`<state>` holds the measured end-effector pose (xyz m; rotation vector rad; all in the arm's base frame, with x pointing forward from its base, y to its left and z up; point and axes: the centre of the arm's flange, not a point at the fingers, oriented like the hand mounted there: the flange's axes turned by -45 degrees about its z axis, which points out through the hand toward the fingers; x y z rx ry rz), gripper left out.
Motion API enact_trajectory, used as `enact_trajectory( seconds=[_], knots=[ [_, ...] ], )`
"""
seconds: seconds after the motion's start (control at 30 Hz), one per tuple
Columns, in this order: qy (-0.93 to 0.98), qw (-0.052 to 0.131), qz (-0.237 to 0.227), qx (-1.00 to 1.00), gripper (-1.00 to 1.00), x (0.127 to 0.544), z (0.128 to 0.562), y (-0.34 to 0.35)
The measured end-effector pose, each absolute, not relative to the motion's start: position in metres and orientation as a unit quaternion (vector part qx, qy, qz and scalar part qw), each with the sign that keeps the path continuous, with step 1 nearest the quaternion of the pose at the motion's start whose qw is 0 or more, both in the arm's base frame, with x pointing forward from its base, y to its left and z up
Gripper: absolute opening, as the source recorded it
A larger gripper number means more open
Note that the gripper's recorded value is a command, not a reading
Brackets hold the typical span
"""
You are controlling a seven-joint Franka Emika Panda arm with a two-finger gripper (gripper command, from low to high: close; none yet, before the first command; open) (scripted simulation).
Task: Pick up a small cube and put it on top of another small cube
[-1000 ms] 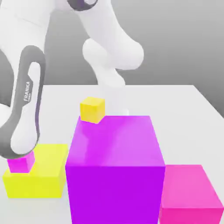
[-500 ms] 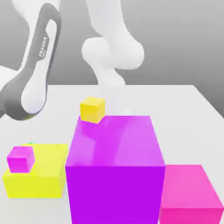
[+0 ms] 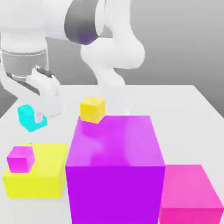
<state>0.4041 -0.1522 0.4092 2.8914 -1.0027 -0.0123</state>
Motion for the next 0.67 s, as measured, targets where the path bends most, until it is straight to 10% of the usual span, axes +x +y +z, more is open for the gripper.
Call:
enact_trajectory(
  seconds=[0.37,0.53,0.57,0.67],
  knots=[
    [-0.208,0.005,0.0,0.978,-1.0,0.324,0.463,-0.065],
    [-0.188,-0.003,0.0,0.982,-1.0,0.312,0.417,-0.055],
    [-0.187,-0.003,0.0,0.982,1.0,0.311,0.407,-0.055],
    [-0.187,-0.003,0.0,0.982,1.0,0.311,0.407,-0.055]
  ],
)
